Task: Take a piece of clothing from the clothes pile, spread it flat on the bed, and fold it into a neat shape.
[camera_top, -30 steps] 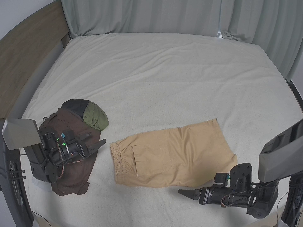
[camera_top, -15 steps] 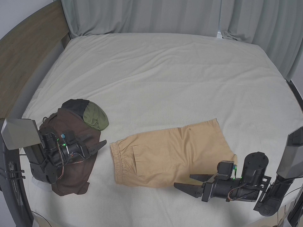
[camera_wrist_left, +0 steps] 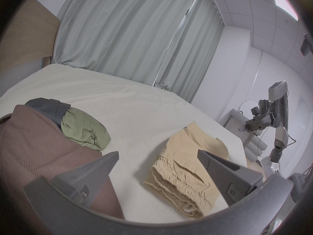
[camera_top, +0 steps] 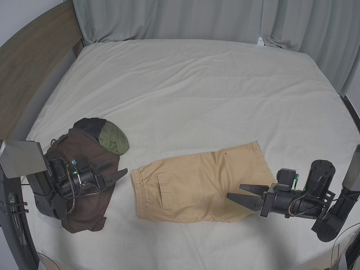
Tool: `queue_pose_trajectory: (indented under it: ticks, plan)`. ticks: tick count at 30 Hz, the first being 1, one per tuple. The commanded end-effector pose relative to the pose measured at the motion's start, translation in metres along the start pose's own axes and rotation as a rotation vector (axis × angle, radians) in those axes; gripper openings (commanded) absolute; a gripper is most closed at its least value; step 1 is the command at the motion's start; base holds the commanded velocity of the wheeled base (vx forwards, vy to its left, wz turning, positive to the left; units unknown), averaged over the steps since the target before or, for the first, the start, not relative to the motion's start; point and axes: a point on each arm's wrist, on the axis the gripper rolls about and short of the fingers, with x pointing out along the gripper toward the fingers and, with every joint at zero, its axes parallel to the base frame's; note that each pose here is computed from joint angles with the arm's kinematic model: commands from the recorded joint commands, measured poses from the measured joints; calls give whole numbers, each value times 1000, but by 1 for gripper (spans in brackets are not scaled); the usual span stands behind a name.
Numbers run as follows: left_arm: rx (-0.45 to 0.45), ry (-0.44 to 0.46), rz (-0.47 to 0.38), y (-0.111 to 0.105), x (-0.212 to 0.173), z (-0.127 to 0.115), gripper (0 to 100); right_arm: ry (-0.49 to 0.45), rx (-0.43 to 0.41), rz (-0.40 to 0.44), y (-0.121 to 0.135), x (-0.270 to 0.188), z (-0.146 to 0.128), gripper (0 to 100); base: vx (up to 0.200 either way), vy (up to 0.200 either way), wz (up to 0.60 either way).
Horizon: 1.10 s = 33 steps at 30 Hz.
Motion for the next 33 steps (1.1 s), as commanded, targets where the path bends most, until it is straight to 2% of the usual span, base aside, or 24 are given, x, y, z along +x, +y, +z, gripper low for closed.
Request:
queue_pose_trajectory:
  ticks: [1,5,11,22,26,33]
  plan:
    - [19,-10,-5,2,0,2,100,-46,-26,14,6,-6,10,100,0,0,0]
    - [17,-4,-6,1,0,1,100,-51,-30,13,7,-6,11,100,0,0,0]
    - [-41,48,-24,-6,0,-15,100,-51,-29,11,7,-6,11,100,0,0,0]
    - [-238,110,-30,-16,0,-32,100,-46,-28,11,6,-5,10,100,0,0,0]
    - [-265,163,-34,-23,7,-50,100,-43,-31,14,7,-4,9,100,0,0,0]
    - [-291,206,-19,-26,13,-66,100,-42,-33,15,7,-4,9,100,0,0,0]
